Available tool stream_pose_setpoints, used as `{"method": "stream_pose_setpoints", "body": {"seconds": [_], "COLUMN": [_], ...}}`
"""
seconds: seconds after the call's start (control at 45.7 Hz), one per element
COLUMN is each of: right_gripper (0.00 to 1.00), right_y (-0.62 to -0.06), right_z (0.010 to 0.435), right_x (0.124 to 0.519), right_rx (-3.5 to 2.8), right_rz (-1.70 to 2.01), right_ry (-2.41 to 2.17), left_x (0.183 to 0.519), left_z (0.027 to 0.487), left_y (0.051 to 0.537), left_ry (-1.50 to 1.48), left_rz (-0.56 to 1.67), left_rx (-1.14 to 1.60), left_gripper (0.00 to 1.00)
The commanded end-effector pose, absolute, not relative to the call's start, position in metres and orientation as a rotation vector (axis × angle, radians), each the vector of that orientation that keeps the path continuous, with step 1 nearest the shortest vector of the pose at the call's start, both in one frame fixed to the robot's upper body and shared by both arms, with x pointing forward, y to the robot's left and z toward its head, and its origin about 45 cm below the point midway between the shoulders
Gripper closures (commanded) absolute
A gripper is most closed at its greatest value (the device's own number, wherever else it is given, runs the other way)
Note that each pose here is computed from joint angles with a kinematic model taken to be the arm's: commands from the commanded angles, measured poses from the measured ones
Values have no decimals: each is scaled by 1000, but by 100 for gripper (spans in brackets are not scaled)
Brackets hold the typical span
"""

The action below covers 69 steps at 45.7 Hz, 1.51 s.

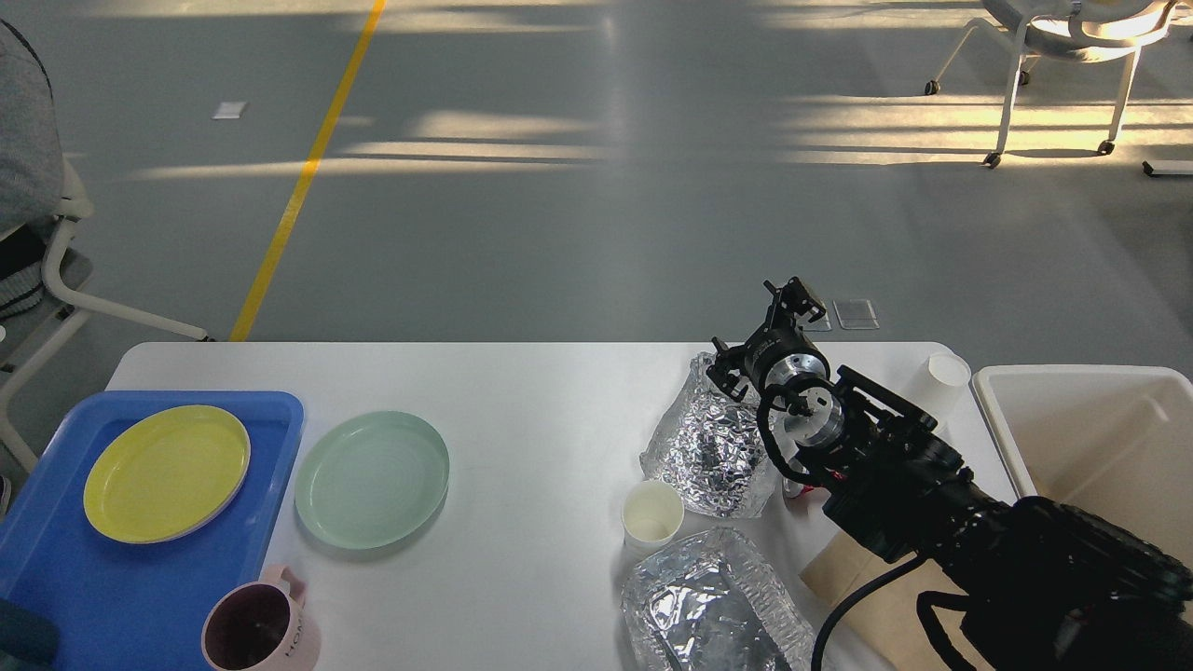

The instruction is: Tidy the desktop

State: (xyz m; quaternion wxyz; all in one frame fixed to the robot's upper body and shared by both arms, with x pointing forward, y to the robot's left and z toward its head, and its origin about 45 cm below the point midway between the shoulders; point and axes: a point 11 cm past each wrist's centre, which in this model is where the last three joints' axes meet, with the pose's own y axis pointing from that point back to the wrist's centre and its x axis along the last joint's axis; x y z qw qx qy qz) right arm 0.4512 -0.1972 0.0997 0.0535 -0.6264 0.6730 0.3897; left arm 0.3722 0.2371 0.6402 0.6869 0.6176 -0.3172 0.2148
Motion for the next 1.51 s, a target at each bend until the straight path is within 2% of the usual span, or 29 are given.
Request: {"method": "stream_pose_setpoints", "body": {"seconds": [0.0, 0.219, 0.328, 0.525, 0.569, 0.635, 0.81, 1.007, 1.225, 1.488], "right_gripper": [0, 0, 0, 0, 0, 0, 0, 0, 0, 0], "right_y": [-197, -197, -197, -197, -197, -197, -197, -197, -197, -197], "right_z": [100, 100, 100, 100, 100, 100, 100, 100, 100, 100], "right_x": [451, 452, 452, 451, 452, 451, 452, 451, 452, 452], "right_rx": [-1904, -1905, -1903, -1902, -1905, -1904, -1905, -1904, -1905, -1903], "right_rz": [1184, 1182, 1183, 1185, 1182, 1184, 1182, 1184, 1182, 1183], "right_ry": [2045, 2044, 2044, 2045, 2044, 2045, 2044, 2045, 2044, 2044], "left_x": [355, 357, 362, 384, 389, 390, 376, 357, 335, 320], "left_z": [650, 637, 612, 531, 488, 452, 369, 309, 271, 255], "left_y": [219, 215, 218, 251, 268, 281, 317, 334, 348, 360], "left_ry": [-762, -743, -684, -471, -364, -277, -69, 69, 176, 245], "left_rz": [447, 411, 363, 265, 214, 167, 63, -21, -84, -90], "left_rx": [1375, 1413, 1435, 1521, 1546, 1577, 1621, 1633, 1646, 1624], "left_gripper": [12, 12, 12, 12, 14, 14, 15, 15, 13, 12]}}
